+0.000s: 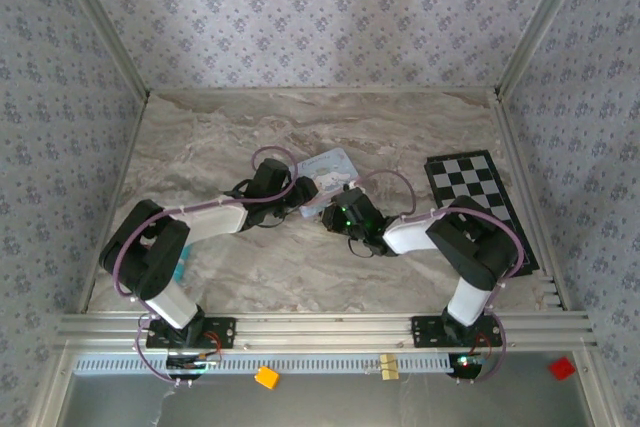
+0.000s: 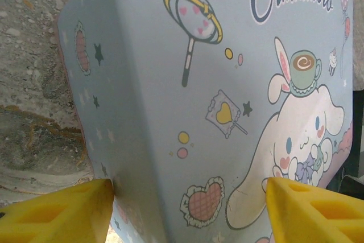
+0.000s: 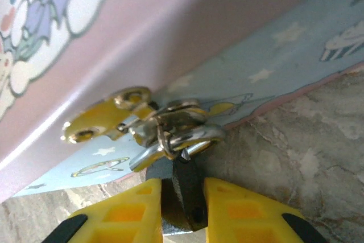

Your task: Unlock a padlock with a key

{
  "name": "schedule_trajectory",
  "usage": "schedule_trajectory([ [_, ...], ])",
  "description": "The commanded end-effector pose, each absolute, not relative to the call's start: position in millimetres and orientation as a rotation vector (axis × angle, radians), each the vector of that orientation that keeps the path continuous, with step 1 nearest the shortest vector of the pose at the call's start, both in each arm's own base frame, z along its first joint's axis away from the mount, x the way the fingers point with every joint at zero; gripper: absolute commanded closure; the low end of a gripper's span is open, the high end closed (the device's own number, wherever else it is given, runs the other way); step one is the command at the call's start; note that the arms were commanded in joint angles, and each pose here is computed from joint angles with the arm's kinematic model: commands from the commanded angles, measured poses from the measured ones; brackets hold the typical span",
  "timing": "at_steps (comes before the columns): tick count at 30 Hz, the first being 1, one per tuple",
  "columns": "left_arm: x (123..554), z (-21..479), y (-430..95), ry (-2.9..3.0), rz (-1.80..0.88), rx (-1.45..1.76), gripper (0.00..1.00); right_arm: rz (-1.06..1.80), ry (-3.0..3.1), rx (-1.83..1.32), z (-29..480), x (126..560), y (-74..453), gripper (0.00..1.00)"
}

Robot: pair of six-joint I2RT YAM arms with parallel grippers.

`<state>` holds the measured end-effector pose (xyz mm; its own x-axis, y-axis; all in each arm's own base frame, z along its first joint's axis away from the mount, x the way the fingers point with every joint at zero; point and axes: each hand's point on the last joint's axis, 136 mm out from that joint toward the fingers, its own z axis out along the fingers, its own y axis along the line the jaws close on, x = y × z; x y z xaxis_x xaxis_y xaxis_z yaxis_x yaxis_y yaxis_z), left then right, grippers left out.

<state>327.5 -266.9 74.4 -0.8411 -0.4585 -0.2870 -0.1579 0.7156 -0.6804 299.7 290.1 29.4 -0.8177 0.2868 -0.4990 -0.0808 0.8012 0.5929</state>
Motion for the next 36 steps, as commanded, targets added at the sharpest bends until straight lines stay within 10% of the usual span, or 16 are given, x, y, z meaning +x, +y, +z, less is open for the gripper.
schedule_trajectory([
  [1,320.4,66.0,-254.7,2.498,-0.857,-0.528,0.3,0.8,2.518,0.218,-3.7,277.8,269.0,0.81],
  [36,319.9,67.8,-259.7,2.454,-0.907,-0.57,0.29,1.322,2.226,0.539,50.0,300.2,266.6,0.98],
])
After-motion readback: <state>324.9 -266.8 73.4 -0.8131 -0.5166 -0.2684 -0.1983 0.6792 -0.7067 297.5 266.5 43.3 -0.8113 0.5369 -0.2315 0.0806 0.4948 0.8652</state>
